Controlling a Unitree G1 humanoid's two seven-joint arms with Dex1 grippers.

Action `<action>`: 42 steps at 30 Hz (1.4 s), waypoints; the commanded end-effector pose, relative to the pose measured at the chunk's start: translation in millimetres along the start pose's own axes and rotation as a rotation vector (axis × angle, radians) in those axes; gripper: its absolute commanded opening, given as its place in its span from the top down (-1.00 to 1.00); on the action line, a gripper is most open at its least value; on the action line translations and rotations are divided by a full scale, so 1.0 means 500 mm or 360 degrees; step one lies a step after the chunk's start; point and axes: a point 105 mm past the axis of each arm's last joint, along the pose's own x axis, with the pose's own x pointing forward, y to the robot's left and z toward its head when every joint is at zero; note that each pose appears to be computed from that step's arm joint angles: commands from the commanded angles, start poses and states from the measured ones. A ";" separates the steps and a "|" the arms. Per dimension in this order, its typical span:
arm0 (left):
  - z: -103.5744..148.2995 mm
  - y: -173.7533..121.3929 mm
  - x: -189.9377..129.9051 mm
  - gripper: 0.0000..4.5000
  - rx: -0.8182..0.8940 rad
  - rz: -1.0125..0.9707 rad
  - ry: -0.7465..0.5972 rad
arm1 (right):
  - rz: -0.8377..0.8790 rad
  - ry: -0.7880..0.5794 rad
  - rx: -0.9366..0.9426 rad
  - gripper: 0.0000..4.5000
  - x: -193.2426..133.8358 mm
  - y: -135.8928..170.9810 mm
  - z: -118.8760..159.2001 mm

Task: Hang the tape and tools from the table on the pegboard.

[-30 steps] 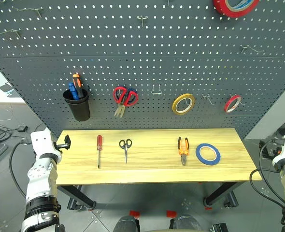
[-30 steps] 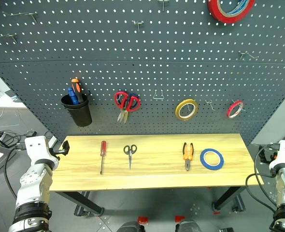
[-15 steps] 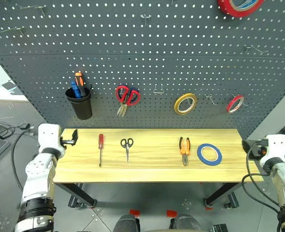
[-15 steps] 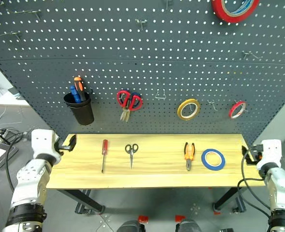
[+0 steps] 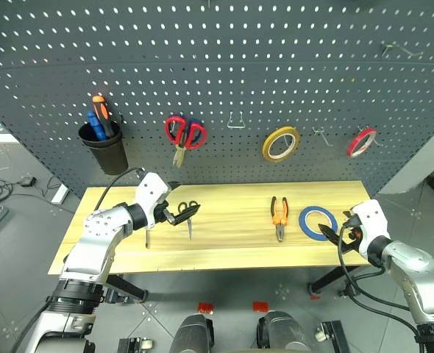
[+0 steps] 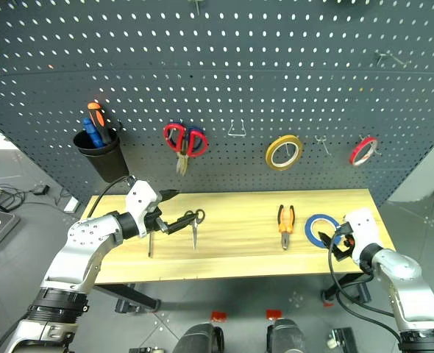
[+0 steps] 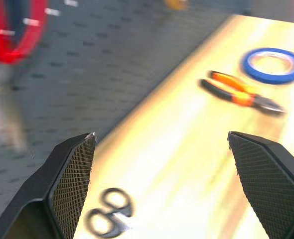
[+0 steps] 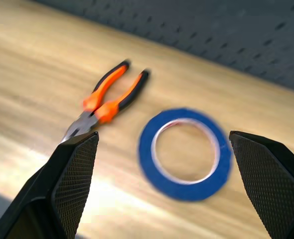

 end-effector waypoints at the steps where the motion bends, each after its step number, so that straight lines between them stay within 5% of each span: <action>1: 0.034 -0.005 0.015 -0.98 0.0069 -0.0078 -0.0058 | 0.0045 0.0034 -0.0111 -1.00 0.013 0.005 0.019; 17: 0.050 -0.076 0.077 -0.98 0.0291 -0.0517 -0.0048 | 0.0193 0.0532 -0.0323 -1.00 0.154 -0.018 -0.051; 20: 0.053 -0.079 0.081 -1.00 0.0307 -0.0532 -0.0060 | 0.0264 0.0639 -0.0247 -0.76 0.153 -0.020 -0.068; 28: 0.058 -0.086 0.088 -1.00 0.0290 -0.0534 -0.0110 | 0.0307 0.0735 -0.0366 0.37 0.157 -0.022 -0.082; 31: 0.065 -0.088 0.090 -1.00 0.0271 -0.0522 -0.0161 | 0.0250 0.0692 -0.0537 0.70 0.158 -0.026 -0.079; 37: 0.092 -0.096 0.088 -1.00 0.0180 -0.0499 -0.0306 | -0.0063 0.0247 -0.0819 0.70 0.093 -0.048 0.020; 42: 0.135 -0.076 0.093 -1.00 0.0090 -0.0355 -0.0490 | -0.0376 -0.0226 -0.1016 0.70 0.013 0.011 0.109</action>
